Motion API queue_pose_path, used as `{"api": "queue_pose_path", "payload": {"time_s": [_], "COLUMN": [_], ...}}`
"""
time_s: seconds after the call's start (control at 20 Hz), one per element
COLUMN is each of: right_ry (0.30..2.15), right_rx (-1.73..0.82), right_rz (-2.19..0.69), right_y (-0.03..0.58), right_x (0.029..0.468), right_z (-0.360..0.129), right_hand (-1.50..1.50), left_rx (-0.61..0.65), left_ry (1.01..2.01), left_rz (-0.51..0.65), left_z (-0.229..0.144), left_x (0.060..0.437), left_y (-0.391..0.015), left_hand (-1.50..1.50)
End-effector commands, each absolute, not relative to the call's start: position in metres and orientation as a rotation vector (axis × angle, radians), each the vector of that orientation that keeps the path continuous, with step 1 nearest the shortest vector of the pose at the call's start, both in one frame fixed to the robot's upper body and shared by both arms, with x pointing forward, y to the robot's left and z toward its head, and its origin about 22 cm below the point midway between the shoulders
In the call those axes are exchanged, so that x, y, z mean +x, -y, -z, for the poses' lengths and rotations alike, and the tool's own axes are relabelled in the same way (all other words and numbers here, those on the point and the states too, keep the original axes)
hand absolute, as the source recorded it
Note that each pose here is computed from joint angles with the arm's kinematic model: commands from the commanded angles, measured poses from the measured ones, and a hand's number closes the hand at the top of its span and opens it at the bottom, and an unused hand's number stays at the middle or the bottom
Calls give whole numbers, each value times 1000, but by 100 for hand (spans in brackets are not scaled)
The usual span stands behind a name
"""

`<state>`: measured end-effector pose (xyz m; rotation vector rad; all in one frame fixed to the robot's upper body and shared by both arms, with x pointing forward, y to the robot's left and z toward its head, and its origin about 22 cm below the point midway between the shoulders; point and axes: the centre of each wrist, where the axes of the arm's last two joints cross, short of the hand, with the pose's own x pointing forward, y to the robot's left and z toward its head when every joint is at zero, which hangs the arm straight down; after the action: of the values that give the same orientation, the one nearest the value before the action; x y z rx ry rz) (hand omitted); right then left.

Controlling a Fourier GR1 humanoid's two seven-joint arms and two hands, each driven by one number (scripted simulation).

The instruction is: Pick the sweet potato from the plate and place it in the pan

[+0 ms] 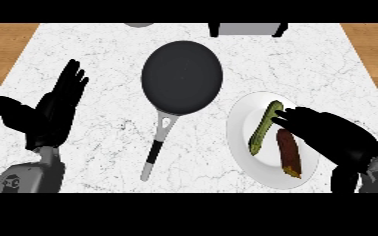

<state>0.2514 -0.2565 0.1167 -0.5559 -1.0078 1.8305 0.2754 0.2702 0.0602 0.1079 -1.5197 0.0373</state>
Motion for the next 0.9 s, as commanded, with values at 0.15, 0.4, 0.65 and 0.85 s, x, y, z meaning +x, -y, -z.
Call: {"api": "queue_pose_path", "payload": {"time_s": [0.15, 0.4, 0.65, 0.85], "right_ry": [930, 896, 913, 844], "right_rx": [-618, -627, -591, -581], "right_rz": [-1826, -1813, -1828, -1850], "right_y": [237, 255, 232, 256], "right_x": [250, 269, 274, 277], "right_z": [-108, -92, -85, -51], "right_hand": [-150, -150, -150, -150], "left_rx": [94, 109, 109, 104], "left_ry": [1509, 1518, 1524, 1515], "left_rz": [-51, -45, -39, -42], "left_z": [-64, -63, -75, -53], "left_x": [275, 287, 274, 259], "left_y": [-255, -271, -261, -268], "left_hand": [0, 0, 0, 0]}}
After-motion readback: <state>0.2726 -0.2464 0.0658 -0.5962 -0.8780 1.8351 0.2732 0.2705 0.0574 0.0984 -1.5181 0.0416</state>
